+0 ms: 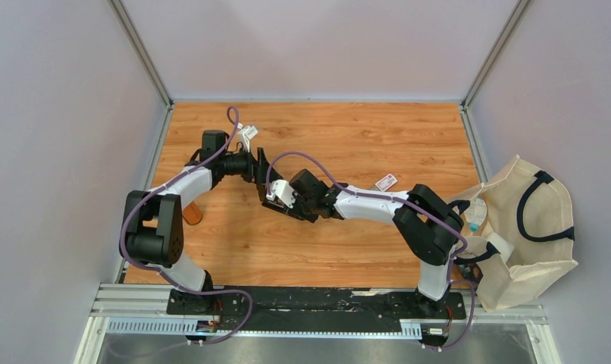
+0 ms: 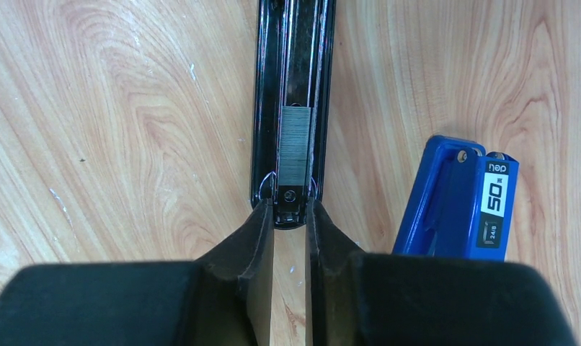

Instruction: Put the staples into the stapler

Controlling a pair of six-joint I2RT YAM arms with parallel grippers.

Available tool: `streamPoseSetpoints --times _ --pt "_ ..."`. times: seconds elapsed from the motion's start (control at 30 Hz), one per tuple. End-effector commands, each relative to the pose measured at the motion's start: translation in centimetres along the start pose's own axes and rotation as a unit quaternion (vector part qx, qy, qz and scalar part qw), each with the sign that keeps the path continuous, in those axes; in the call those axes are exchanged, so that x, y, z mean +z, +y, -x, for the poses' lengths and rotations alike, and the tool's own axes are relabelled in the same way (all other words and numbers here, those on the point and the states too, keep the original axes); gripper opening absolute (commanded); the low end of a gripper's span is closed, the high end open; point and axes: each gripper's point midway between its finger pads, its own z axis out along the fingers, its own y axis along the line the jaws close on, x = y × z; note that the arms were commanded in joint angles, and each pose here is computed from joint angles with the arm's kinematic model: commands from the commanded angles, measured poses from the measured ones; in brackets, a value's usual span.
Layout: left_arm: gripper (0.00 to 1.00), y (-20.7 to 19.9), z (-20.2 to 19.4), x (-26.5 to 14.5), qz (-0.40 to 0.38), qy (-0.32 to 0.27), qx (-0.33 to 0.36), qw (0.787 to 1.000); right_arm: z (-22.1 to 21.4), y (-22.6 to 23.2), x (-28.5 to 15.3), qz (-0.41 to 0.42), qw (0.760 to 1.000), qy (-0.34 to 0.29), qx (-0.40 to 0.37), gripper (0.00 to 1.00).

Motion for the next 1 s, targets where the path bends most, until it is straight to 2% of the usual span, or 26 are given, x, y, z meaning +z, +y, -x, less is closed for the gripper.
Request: streamPoseSetpoints --times 0.0,0.33,0.5,0.7,0.83,0.97 --pt "0.93 -2.8 1.5 0.0 -0.057 -0.041 0.011 0.997 -5.3 1.9 1.9 0.026 0.996 0.082 0.003 0.03" --pt "0.93 -4.7 3.1 -0.7 -0.082 -0.066 0.032 0.994 -4.8 1.7 1.5 0.023 0.997 0.074 0.001 0.03" --pt "0.93 -7.3 5.3 -3.1 -0.129 -0.094 0.056 0.986 -4.5 1.6 1.3 0.017 0.998 0.056 -0.006 0.03" --pt "0.93 -6.9 7.8 -7.3 -0.104 -0.117 0.095 0.983 -3.4 1.6 0.6 0.021 1.000 0.010 -0.006 0.03" --pt "0.93 -5.8 7.3 -9.5 -0.065 -0.104 0.107 0.987 -3.1 1.1 0.1 0.025 0.999 -0.027 0.003 0.02" --pt "0.93 -6.0 4.9 -10.0 -0.054 -0.062 0.113 0.990 -3.6 0.4 -0.1 0.033 0.998 -0.037 0.030 0.02"
